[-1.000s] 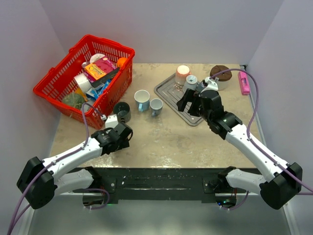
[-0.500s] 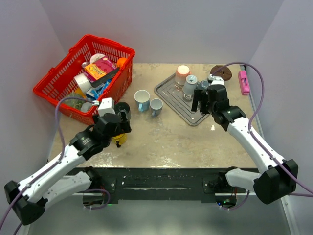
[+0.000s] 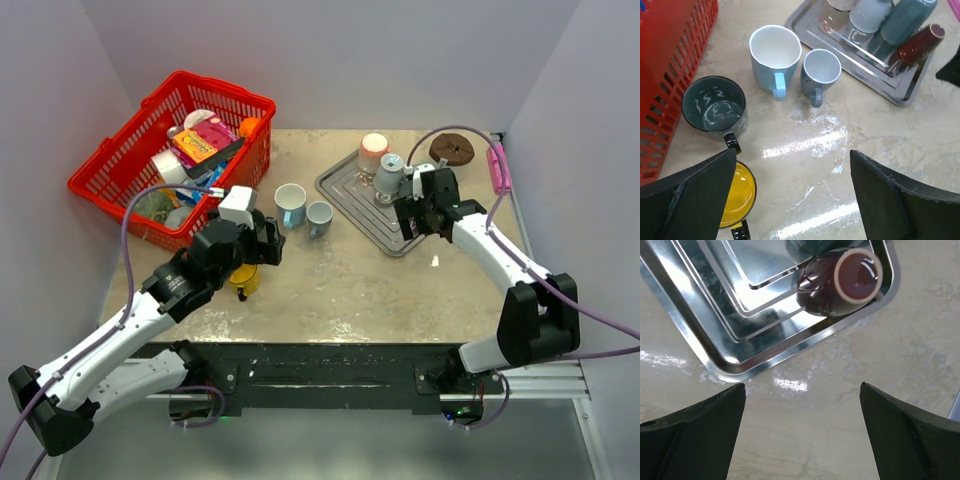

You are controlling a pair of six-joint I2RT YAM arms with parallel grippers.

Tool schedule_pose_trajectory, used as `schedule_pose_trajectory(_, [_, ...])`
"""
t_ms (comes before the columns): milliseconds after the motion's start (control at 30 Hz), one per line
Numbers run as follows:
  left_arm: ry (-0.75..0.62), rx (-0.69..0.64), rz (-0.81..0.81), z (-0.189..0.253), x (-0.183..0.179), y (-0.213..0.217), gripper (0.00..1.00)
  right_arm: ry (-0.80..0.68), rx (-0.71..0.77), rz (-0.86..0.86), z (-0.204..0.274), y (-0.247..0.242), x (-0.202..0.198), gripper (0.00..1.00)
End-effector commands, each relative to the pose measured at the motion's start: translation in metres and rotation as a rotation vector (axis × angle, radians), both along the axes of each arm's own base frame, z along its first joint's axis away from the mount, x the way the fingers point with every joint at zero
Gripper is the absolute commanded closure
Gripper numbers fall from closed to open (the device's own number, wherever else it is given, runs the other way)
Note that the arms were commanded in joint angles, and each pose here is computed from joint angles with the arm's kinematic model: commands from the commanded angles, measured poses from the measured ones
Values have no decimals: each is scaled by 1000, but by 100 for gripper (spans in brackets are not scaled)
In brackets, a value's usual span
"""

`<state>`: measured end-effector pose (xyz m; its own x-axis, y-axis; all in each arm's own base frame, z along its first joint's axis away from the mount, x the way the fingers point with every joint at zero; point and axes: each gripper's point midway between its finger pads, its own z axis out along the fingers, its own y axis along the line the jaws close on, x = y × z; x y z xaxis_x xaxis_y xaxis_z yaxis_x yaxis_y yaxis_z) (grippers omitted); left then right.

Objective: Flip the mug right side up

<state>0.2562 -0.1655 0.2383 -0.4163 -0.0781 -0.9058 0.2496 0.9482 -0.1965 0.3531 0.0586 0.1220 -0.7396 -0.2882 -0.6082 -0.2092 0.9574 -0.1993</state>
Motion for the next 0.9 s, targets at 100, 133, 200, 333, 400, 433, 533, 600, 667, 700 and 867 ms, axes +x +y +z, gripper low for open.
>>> schedule_pose_trajectory(100, [-55, 17, -131, 19, 3, -22, 1, -88, -61, 176, 10, -35, 57, 1])
schedule_pose_trajectory(133, [-52, 18, -134, 18, 3, -23, 1, -79, -62, 189, 7, -39, 61, 2])
schedule_pose_trajectory(200, [-49, 10, -143, 17, 5, -27, 1, -52, -91, 223, -2, -50, 74, 2])
schedule_pose_trajectory(333, [-16, 16, -185, 7, 7, -39, 1, -25, -96, 340, -19, -58, 87, 2])
schedule_pose_trajectory(400, [11, 31, -197, -1, 9, -44, 1, -23, -98, 431, -25, -52, 91, 3])
schedule_pose_trajectory(433, [16, 33, -201, -2, 11, -46, 1, -32, -98, 461, -25, -49, 92, 3])
schedule_pose_trajectory(533, [47, 52, -200, -13, 17, -52, 1, -9, -85, 498, -39, -59, 95, 4])
schedule_pose_trajectory(600, [57, 54, -198, -16, 19, -53, 1, -4, -79, 534, -41, -59, 99, 4])
schedule_pose_trajectory(667, [64, 50, -197, -16, 21, -56, 1, 32, -72, 549, -53, -60, 98, 6])
schedule_pose_trajectory(700, [69, 50, -194, -18, 21, -56, 1, 30, -60, 558, -53, -59, 100, 6])
schedule_pose_trajectory(867, [66, 48, -187, -16, 22, -55, 1, 36, -1, 578, -56, -50, 98, 9])
